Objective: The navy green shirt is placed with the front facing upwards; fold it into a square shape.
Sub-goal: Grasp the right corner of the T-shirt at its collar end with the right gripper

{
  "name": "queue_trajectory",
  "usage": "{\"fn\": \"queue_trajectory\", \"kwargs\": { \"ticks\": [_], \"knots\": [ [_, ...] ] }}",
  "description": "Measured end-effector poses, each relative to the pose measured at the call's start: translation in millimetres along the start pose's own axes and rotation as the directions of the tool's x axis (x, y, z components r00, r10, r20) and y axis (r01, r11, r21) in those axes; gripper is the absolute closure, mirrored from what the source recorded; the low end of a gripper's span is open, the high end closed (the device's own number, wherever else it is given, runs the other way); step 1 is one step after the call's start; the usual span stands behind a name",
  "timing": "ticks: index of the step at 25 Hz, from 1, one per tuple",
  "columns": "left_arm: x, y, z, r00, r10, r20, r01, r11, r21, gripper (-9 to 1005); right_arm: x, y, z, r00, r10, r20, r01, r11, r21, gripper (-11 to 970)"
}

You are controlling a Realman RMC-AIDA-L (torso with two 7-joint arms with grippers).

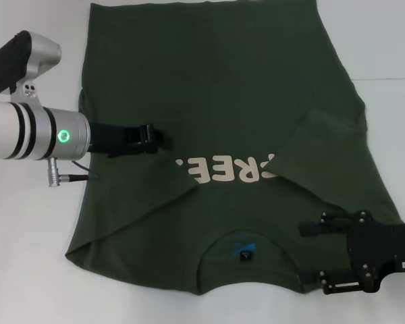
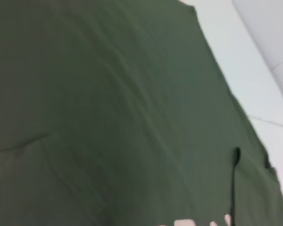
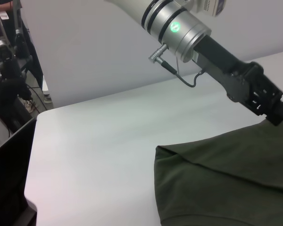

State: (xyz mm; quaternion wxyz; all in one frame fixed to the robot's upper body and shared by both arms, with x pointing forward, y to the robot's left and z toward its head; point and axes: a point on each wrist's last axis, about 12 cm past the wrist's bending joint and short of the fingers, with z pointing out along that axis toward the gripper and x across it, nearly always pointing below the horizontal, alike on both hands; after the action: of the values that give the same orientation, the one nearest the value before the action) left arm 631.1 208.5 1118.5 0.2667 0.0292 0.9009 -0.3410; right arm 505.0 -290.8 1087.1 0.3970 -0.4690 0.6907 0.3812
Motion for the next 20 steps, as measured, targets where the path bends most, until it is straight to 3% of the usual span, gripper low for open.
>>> {"fn": "queue_trajectory", "kwargs": {
  "ticks": [3, 6, 8, 12, 16, 20],
  "knots": [
    [-2, -0.5, -1, 1.0, 0.006, 0.014, -0.007, 1.0, 0.016, 731, 1, -0.1, -2, 1.0, 0.003, 0.002, -0.003, 1.0, 0.009, 144],
    [-1, -1.4, -2, 0.996, 0.082, 0.022, -0.083, 0.996, 0.036, 681, 0, -1.9, -8, 1.0, -0.004, 0.007, 0.003, 0.999, 0.036, 142],
    [0, -1.9, -3, 0.993, 0.118, 0.02, -0.118, 0.992, 0.043, 588, -2, -4.6, -15, 1.0, -0.006, 0.012, 0.005, 0.998, 0.07, 138],
    [7, -1.3, -8, 0.96, 0.28, 0.01, -0.28, 0.955, 0.101, 408, -13, -9.5, -31, 1.0, -0.008, -0.019, 0.01, 0.992, 0.129, 129],
    [14, -1.0, -23, 0.918, 0.393, 0.054, -0.395, 0.892, 0.221, 251, -26, -10.5, -40, 0.997, 0.01, -0.08, 0.003, 0.988, 0.157, 132],
    [29, -0.7, -42, 0.854, 0.514, 0.083, -0.506, 0.782, 0.363, 60, -34, -2.3, -43, 0.995, -0.005, -0.096, 0.014, 0.996, 0.09, 137]
  ]
}}
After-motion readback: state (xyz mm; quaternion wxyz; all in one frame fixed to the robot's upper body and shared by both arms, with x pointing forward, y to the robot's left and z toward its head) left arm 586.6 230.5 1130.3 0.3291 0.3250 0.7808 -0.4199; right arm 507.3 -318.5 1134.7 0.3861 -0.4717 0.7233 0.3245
